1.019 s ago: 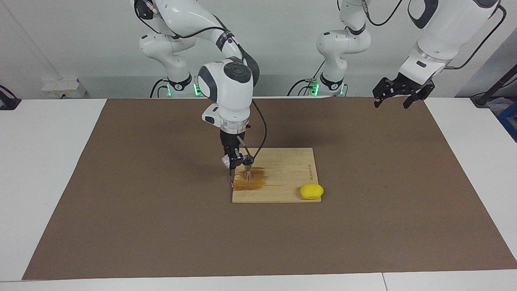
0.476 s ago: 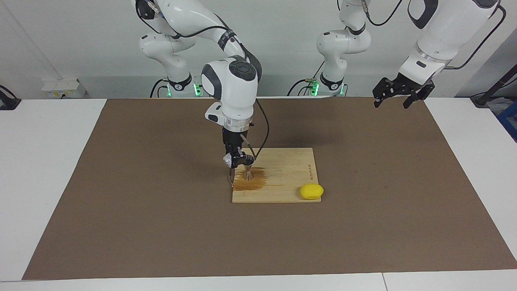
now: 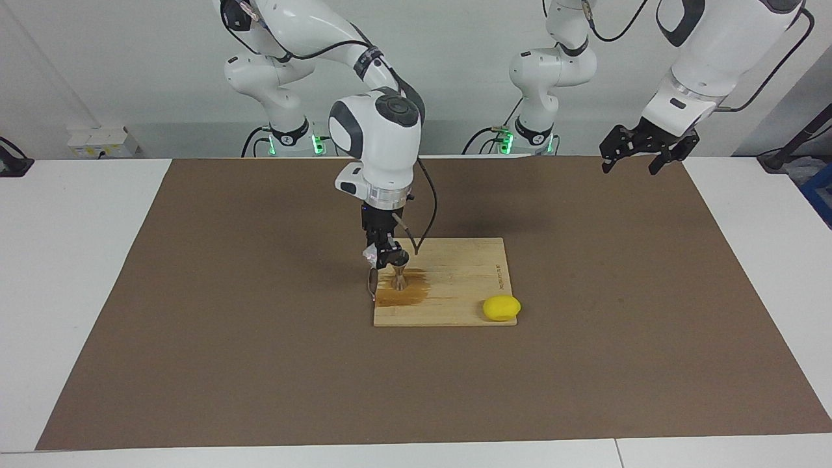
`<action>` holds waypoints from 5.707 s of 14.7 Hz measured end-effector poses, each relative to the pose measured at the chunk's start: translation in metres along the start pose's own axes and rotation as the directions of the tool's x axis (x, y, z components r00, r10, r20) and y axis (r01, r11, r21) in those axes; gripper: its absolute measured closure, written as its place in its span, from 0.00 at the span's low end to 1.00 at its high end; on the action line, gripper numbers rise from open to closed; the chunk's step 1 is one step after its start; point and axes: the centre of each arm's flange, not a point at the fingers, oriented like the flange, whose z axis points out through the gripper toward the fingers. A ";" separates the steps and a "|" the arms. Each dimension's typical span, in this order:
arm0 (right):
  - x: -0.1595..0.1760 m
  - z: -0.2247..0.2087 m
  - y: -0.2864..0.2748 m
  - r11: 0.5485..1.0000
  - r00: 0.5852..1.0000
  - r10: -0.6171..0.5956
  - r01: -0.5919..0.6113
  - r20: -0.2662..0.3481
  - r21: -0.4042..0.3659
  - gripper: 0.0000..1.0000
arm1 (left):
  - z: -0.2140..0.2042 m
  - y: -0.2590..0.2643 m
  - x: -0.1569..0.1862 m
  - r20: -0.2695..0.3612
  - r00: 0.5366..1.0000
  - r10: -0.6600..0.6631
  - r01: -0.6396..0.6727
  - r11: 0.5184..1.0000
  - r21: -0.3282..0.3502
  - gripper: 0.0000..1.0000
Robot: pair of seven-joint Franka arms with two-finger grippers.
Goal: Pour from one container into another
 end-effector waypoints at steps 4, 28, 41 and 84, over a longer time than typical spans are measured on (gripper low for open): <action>0.006 -0.002 0.000 1.000 1.000 0.013 -0.013 0.003 -0.014 0.50 | 0.000 0.000 0.000 0.000 1.000 0.000 0.000 1.000 0.000 0.00; 0.258 0.140 0.081 0.918 0.718 0.395 -0.333 0.573 -0.216 0.50 | 0.000 0.000 0.000 0.000 1.000 0.000 0.000 1.000 0.000 0.00; 0.330 0.240 0.190 0.944 0.609 0.302 -0.297 0.734 -0.142 0.50 | 0.000 0.000 0.000 0.000 1.000 0.000 0.000 1.000 0.000 0.00; 0.286 -0.128 0.135 0.591 0.565 -0.801 0.799 0.199 0.109 0.00 | 0.000 0.000 0.000 0.000 1.000 0.000 0.000 1.000 0.000 0.00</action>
